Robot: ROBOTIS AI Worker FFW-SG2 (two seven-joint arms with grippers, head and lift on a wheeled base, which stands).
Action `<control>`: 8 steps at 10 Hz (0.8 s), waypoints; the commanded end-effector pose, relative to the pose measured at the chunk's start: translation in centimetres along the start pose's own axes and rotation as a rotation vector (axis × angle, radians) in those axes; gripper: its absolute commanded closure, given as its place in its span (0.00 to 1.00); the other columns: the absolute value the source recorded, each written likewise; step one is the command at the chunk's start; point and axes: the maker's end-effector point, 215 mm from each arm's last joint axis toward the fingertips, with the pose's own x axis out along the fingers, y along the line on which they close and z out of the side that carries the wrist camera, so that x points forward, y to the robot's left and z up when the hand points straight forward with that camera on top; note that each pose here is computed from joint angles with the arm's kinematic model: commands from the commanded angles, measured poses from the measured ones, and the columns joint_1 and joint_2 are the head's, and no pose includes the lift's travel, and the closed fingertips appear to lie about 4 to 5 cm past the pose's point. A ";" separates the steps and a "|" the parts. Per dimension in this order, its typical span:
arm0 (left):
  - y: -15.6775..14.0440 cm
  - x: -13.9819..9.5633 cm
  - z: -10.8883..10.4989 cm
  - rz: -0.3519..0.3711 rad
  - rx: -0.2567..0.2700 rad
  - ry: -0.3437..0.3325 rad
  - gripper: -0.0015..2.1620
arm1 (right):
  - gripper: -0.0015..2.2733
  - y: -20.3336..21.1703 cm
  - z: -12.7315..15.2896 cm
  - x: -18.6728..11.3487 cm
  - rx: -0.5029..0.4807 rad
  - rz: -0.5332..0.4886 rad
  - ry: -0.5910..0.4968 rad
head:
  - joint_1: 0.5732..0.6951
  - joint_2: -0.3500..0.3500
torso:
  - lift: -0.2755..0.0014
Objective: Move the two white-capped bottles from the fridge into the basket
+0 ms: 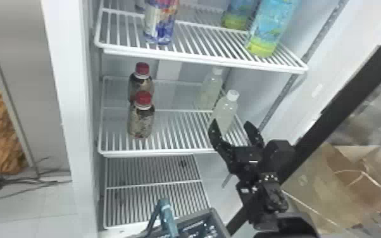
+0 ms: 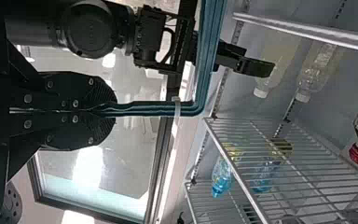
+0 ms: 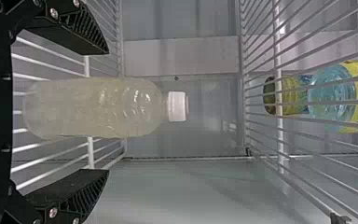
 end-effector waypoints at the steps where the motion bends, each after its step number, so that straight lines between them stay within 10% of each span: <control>1: 0.0 0.0 0.0 0.001 0.002 0.001 0.52 | 0.06 -0.2 0.0 0.8 -0.004 -0.002 -0.002 | 1.00 0.00 | 0.06; 8: 0.2 -0.1 0.2 0.009 0.013 0.001 0.52 | 0.20 -0.5 0.8 3.4 -0.007 -0.001 -0.046 | 1.00 0.00 | 0.06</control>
